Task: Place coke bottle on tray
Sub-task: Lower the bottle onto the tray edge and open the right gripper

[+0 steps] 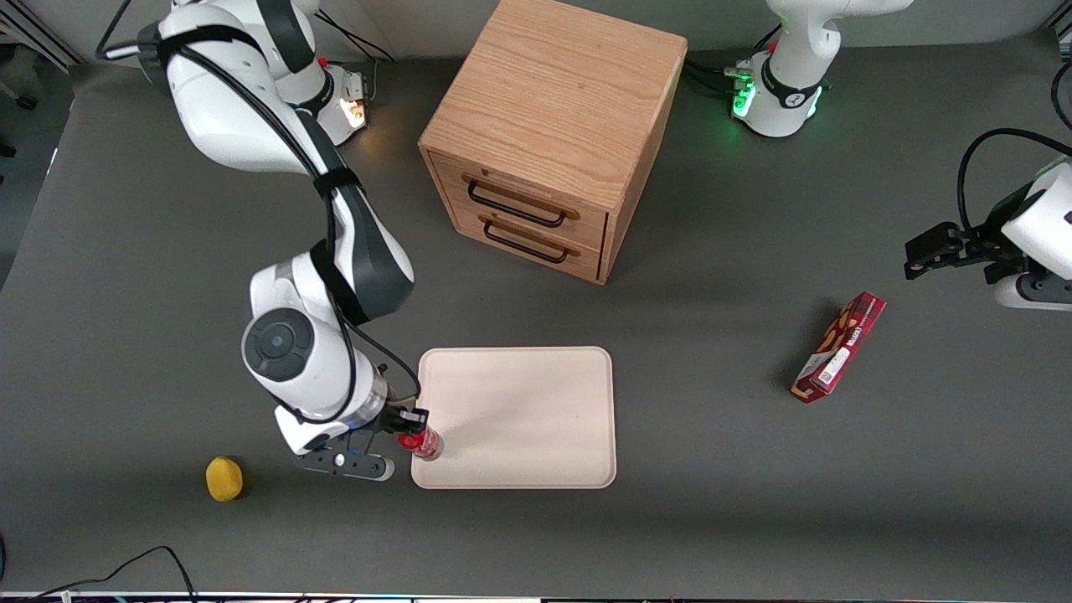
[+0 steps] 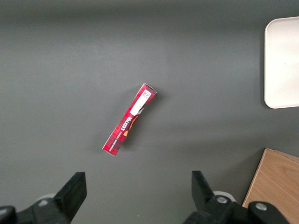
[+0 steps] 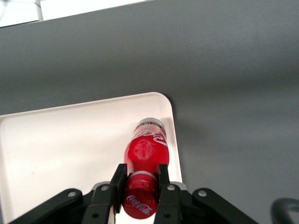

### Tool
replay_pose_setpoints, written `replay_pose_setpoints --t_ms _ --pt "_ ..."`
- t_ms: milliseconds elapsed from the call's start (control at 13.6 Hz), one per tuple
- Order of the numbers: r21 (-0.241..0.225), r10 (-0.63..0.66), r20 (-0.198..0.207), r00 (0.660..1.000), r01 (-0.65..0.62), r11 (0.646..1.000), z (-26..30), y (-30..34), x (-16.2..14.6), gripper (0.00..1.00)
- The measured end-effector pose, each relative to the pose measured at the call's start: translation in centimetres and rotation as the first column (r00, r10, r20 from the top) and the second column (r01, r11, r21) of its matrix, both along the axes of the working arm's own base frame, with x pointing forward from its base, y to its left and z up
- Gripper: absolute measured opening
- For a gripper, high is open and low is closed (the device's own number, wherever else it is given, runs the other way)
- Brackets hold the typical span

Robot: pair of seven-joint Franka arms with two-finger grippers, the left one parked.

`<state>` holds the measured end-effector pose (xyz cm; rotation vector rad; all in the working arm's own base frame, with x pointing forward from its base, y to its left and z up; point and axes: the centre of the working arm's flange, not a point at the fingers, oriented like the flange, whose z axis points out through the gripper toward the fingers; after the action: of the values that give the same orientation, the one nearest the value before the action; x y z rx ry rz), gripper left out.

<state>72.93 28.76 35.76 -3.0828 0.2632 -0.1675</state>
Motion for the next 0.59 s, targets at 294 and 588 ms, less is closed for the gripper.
replay_pose_setpoints --t_ms 294,588 --pt "0.001 -0.006 0.008 1.0 0.006 1.0 -1.9 0.2 0.4 0.31" --pt "-0.003 -0.007 -0.001 1.0 0.007 1.0 -3.0 0.4 0.4 0.31"
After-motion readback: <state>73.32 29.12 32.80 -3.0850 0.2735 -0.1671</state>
